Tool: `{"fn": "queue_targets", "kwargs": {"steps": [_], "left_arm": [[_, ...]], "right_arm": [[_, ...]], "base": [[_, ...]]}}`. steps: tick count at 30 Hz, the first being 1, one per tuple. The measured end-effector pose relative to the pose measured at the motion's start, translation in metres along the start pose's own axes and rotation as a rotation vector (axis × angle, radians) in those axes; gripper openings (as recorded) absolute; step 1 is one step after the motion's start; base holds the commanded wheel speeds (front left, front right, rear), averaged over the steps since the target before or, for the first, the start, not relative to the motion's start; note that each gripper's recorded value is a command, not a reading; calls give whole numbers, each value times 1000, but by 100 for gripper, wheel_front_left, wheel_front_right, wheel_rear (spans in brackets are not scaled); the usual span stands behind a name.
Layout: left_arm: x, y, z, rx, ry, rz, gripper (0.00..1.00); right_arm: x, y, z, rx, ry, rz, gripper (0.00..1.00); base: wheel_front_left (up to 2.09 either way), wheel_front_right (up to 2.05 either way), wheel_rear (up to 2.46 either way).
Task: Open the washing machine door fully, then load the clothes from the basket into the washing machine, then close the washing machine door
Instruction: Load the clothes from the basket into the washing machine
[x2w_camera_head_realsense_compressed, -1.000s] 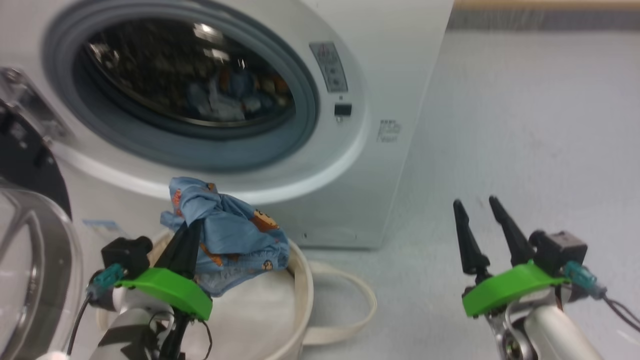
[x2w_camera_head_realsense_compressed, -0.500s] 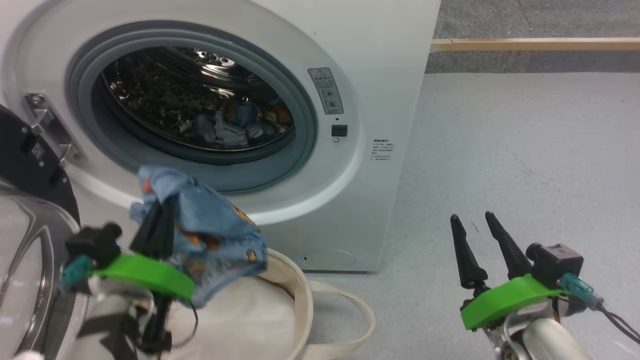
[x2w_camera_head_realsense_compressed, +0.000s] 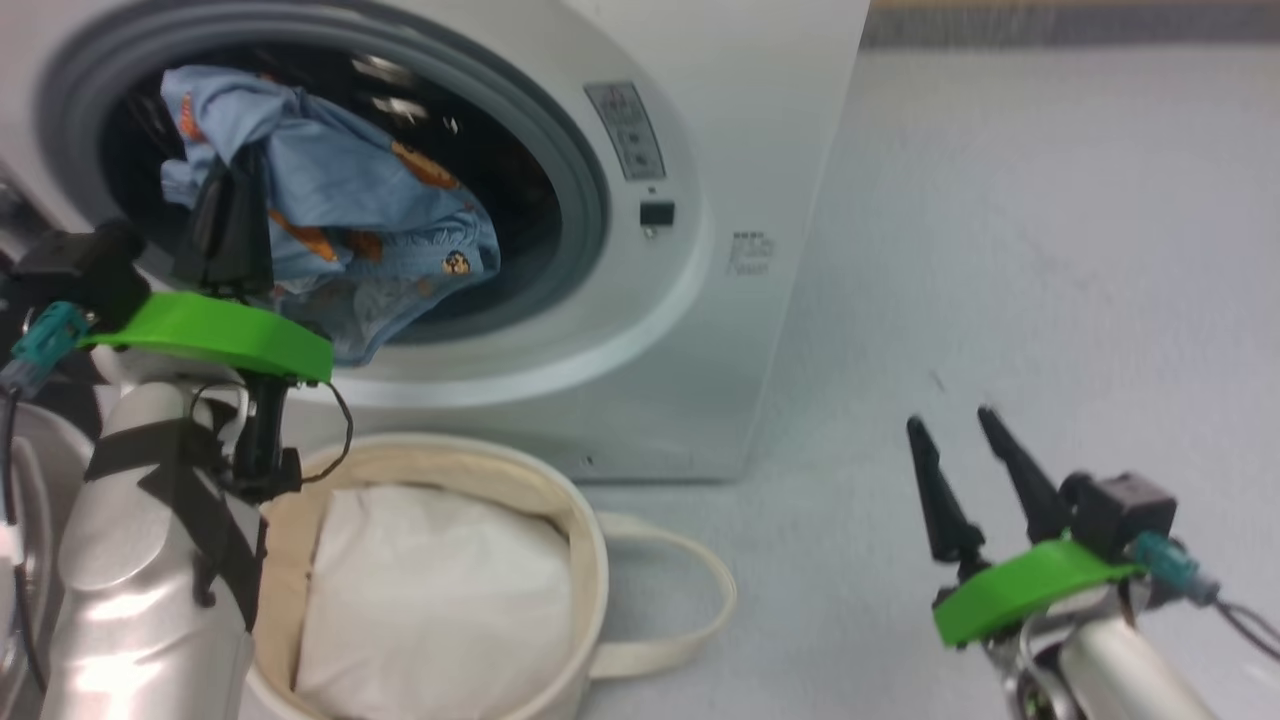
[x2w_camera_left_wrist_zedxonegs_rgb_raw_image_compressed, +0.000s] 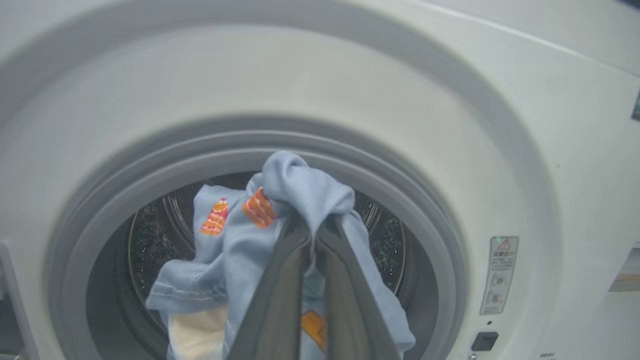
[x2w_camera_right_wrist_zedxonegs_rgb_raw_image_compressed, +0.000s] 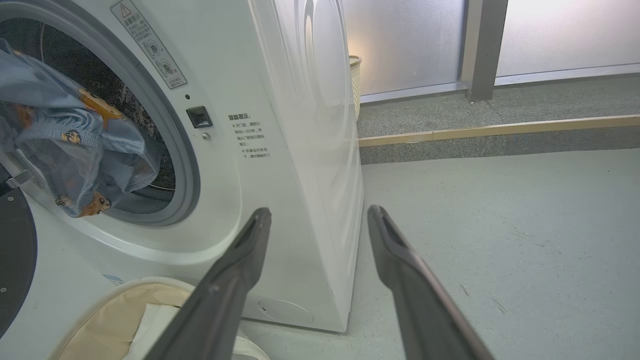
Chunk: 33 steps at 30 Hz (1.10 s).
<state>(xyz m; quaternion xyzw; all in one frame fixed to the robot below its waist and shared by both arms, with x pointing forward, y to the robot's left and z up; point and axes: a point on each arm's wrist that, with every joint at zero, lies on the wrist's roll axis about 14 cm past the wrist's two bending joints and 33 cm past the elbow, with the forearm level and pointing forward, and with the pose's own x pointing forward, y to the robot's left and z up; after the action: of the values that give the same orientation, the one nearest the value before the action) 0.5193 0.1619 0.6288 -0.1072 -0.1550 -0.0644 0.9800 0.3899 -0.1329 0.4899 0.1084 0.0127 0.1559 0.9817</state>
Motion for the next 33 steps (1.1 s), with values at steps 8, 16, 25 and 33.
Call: {"fn": "queue_targets", "kwargs": {"steps": [8, 16, 25, 33], "left_arm": [[14, 19, -110, -6, 255, 46, 0], [50, 18, -177, 57, 390, -2, 0], [81, 23, -225, 111, 470, -36, 0], [148, 26, -145, 21, 93, -3, 0]], "right_arm": [[25, -32, -6, -36, 14, -49, 100], [26, -63, -37, -30, 85, -141, 100], [24, -91, -51, -49, 114, -226, 100], [27, -103, -64, -58, 140, -250, 100]], "base": [[0, 0, 0], [0, 0, 0], [0, 0, 0], [0, 0, 0]]}}
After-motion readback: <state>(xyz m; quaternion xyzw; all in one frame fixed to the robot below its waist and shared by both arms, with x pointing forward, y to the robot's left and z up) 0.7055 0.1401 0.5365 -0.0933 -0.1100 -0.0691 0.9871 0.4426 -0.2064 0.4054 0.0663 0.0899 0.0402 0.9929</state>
